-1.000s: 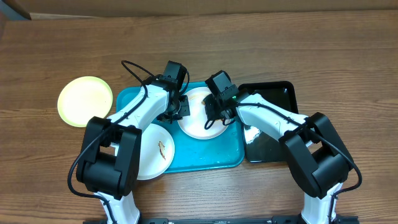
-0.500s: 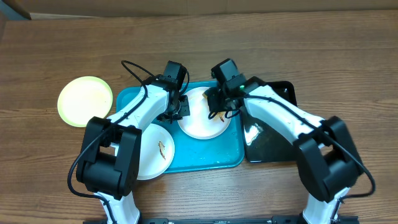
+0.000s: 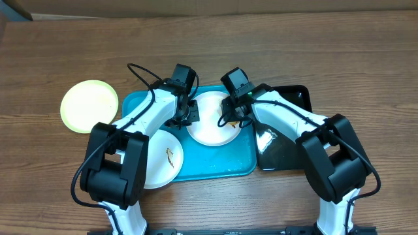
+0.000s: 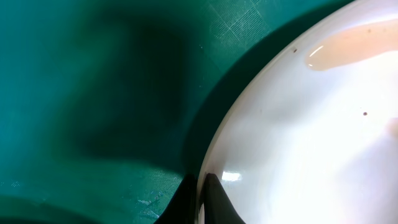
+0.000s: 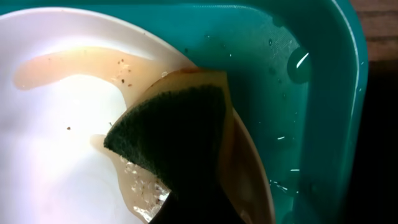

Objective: Clean dirty plates on tray and stack at the side
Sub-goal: 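Scrub the white plate with the sponge in the right gripper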

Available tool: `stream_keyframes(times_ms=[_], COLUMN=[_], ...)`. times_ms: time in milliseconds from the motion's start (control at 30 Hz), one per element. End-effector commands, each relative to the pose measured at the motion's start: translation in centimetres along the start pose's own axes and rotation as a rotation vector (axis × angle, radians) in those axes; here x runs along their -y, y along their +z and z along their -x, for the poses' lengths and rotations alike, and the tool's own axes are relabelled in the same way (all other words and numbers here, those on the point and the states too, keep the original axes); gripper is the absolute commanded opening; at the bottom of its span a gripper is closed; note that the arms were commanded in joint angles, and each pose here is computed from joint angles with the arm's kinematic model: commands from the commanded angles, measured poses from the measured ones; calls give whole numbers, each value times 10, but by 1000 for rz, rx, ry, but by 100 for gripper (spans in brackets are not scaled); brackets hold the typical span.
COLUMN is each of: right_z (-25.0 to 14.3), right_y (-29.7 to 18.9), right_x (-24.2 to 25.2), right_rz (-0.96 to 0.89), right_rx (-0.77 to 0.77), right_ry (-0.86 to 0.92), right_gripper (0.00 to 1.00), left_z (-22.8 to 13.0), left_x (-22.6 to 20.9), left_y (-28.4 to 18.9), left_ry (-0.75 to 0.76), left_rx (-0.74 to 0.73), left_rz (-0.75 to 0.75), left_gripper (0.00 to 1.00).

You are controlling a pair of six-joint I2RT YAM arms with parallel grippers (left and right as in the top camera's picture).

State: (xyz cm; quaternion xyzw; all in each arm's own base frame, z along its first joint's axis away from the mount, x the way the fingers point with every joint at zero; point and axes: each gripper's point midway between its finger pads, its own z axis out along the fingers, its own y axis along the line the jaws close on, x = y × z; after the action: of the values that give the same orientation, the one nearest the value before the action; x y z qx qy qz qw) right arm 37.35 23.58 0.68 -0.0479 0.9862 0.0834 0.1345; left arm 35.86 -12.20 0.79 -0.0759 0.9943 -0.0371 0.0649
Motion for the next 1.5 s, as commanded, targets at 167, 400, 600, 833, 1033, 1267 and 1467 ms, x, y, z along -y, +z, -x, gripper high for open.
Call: stream_keyframes(times_ms=[167, 400, 600, 833, 1033, 1267, 1467], right_z=[-47, -44, -10, 1, -18, -33, -38], right_y=[25, 21, -16, -38, -25, -11, -12], right_x=[-3, -12, -13, -23, -7, 8, 10], right_rz=[-57, -26, -14, -12, -124, -188, -198], right_rx=[-143, -145, -111, -86, -87, -86, -102], right_ry=[164, 148, 153, 91, 56, 51, 107], right_gripper=[4, 34, 39, 67, 65, 8, 4], left_z=[-16, -16, -16, -16, -16, -16, -16], left_x=[-17, -17, -17, -17, -17, -17, -17], left_y=[15, 15, 15, 15, 15, 15, 15], left_ry=[-17, -17, -17, -17, -17, -17, -17], left_rx=[-44, -44, -42, -41, -41, -41, -41], left_rz=[82, 82, 81, 80, 80, 80, 81], left_gripper=[4, 4, 4, 4, 4, 4, 4])
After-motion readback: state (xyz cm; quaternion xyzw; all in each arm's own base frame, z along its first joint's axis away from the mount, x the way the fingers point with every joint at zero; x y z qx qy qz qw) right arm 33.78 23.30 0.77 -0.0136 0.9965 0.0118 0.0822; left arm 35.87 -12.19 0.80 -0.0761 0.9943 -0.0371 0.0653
